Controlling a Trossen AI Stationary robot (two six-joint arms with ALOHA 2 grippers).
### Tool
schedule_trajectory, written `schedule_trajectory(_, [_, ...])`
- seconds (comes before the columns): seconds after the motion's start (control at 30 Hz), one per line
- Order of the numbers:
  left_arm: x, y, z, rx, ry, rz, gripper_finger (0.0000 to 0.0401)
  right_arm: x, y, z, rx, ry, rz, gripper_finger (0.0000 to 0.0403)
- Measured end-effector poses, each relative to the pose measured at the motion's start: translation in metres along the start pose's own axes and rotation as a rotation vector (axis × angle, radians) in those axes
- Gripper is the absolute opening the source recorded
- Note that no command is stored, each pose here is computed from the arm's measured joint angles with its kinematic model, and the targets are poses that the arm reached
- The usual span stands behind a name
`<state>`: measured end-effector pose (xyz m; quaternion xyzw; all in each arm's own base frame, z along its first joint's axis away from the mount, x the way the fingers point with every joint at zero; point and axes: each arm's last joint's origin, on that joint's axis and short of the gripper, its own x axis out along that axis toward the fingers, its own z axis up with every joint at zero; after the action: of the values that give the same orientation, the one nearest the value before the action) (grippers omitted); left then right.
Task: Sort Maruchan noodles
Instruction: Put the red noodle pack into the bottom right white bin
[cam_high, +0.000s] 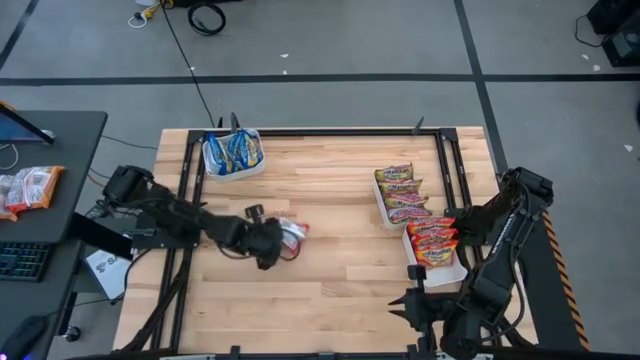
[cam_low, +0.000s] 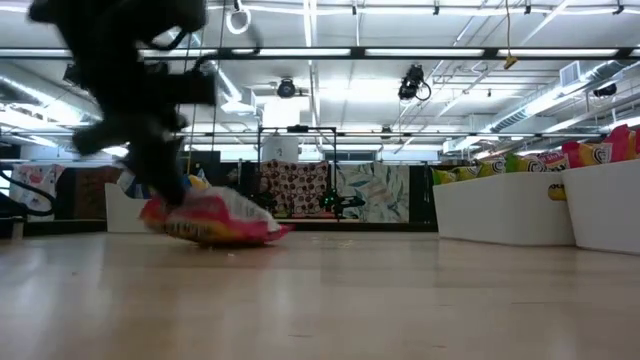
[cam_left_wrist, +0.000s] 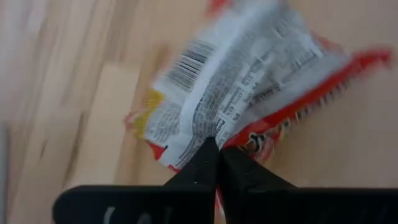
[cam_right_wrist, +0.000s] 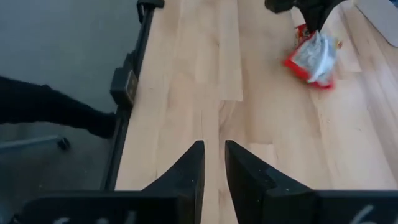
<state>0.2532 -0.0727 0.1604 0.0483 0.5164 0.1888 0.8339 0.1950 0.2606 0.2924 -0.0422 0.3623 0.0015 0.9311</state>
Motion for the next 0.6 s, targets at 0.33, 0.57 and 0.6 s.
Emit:
schedule_trajectory(0.33, [-0.01,0.04,0.062,-0.28,-0.017,-0.231,0.0004,0.03,-0.025,0.008,0.075,-0.096,-0.195,0.007])
schedule_trajectory(0.57, [-0.009,0.043,0.074,-0.532,-0.026,-0.405,0.0004,0.075,-0.044,-0.001,-0.039,-0.165,-0.237,0.0114])
schedule_trajectory(0.6, [-0.009,0.043,0.074,-0.551,-0.017,-0.422,0.0004,0.082,-0.048,0.0,-0.06,-0.171,-0.222,0.0127])
